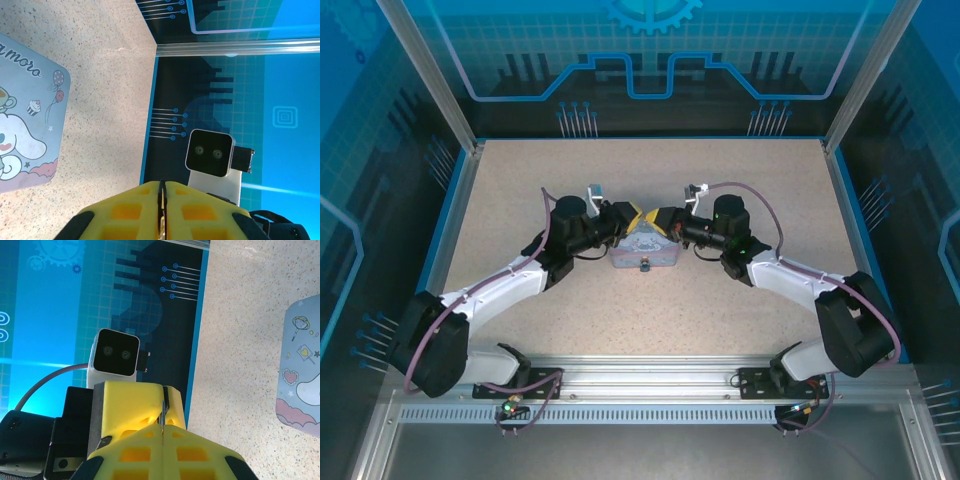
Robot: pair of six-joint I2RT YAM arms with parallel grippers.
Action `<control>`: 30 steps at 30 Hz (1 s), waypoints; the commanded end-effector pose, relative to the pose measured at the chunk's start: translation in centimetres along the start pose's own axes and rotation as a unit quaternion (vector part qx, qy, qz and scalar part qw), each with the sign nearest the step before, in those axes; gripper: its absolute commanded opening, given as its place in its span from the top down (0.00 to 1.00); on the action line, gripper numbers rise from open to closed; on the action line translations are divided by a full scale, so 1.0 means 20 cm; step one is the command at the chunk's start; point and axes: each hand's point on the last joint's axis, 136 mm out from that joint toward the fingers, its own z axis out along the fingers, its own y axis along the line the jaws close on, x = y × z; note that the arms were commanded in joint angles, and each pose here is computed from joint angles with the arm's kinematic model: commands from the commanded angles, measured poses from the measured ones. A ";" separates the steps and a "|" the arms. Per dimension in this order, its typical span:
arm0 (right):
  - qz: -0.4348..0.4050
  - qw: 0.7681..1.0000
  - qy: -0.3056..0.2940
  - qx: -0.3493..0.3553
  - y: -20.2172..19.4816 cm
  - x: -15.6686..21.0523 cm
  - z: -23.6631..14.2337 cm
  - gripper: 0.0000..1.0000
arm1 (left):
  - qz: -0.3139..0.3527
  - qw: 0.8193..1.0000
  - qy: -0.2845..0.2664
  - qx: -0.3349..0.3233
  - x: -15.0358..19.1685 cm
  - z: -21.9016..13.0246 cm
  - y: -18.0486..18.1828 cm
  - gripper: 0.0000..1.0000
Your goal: Unlock a padlock with a key
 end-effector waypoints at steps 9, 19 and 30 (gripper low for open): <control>0.012 0.999 -0.034 0.011 -0.04 -0.06 -0.05 0.64 | 0.013 1.000 -0.001 0.012 0.01 0.01 -0.03 1.00; -0.033 0.993 -0.081 0.076 -0.05 -0.08 -0.31 0.25 | 0.064 0.998 0.002 0.004 0.01 0.00 -0.05 1.00; -0.043 0.994 -0.091 0.031 0.09 -0.12 -0.19 0.53 | 0.052 0.998 -0.037 0.007 -0.04 0.01 -0.07 1.00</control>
